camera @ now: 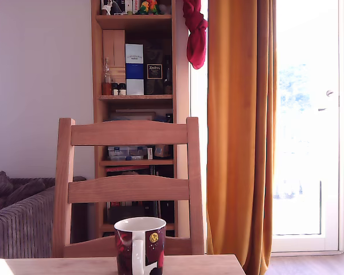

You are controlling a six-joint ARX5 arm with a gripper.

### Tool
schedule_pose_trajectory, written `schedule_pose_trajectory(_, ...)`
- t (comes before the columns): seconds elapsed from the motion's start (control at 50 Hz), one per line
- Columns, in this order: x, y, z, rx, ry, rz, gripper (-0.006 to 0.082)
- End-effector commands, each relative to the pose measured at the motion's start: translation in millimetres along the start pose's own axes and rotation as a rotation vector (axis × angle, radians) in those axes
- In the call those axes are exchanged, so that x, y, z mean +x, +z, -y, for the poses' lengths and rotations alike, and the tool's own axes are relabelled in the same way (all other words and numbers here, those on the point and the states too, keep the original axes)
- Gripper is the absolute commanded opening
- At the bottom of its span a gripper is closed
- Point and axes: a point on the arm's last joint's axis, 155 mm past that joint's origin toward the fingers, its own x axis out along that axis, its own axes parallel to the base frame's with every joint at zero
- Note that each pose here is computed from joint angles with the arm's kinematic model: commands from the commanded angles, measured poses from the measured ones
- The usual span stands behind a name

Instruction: Pick the grey coffee capsule and place it inside the red coffee cup

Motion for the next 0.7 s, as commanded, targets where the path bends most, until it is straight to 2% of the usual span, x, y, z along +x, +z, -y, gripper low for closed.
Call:
schedule_pose_trajectory(0.0,-0.6,10.1,18.7,-0.114,-0.120,0.066,-0.0013)
schedule_pose_trajectory(0.34,-2.3,-12.2,24.0,-0.424,-0.134,-0.072,-0.0018)
schedule_pose_trajectory(0.68,-6.1,-40.2,28.4,-0.508,-0.082,-0.380,-0.0018)
